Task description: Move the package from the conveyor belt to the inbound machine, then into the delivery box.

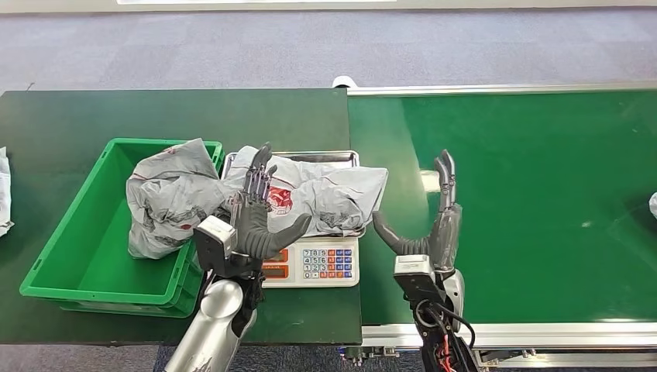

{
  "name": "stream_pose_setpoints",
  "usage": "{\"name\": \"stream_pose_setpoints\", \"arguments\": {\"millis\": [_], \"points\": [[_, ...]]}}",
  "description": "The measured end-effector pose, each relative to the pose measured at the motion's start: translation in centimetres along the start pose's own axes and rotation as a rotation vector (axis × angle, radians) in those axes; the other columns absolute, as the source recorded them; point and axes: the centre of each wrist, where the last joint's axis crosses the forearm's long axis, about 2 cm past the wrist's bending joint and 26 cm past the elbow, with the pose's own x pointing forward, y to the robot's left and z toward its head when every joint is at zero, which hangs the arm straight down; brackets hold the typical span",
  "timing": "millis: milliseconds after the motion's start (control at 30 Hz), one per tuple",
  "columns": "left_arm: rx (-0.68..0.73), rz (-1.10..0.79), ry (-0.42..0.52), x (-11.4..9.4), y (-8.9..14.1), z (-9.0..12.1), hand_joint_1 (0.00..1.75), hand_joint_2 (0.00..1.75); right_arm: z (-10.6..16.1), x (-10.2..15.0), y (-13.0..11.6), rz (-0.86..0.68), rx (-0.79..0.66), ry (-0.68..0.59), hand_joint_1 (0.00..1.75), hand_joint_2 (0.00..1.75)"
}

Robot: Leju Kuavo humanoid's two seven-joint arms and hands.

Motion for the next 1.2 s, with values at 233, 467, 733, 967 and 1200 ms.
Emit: {"name": "stream_pose_setpoints", "arguments": {"millis": [233, 467, 733, 967, 1200], "points": [[0.008, -0.174, 0.028, -0.9, 0.6, 0.3, 0.0, 1.75, 0.7, -0.8, -0.5, -0.163, 0.002, 0.107, 0.0, 1.75], [-0.041, -0.434, 0.07, -2.2, 2.5, 0.1, 0.0, 1.75, 1.5, -1.4, -1.0, -0.174, 0.013, 0.136, 0.0, 1.75], [-0.414, -0.819, 0.176, -3.5, 4.0, -3.6, 0.0, 1.75, 2.0, -2.5, -0.6, -0.204, 0.116, 0.164, 0.0, 1.75], [-0.544, -0.905, 0.248, -3.8, 4.6, -5.4, 0.0, 1.75, 2.7, -3.3, -0.2, -0.205, 0.166, 0.197, 0.0, 1.75], [-0.667, -0.889, 0.295, -4.1, 3.6, -5.5, 1.66, 1.75, 3.0, -3.8, -0.3, -0.198, 0.188, 0.21, 0.0, 1.75]]}}
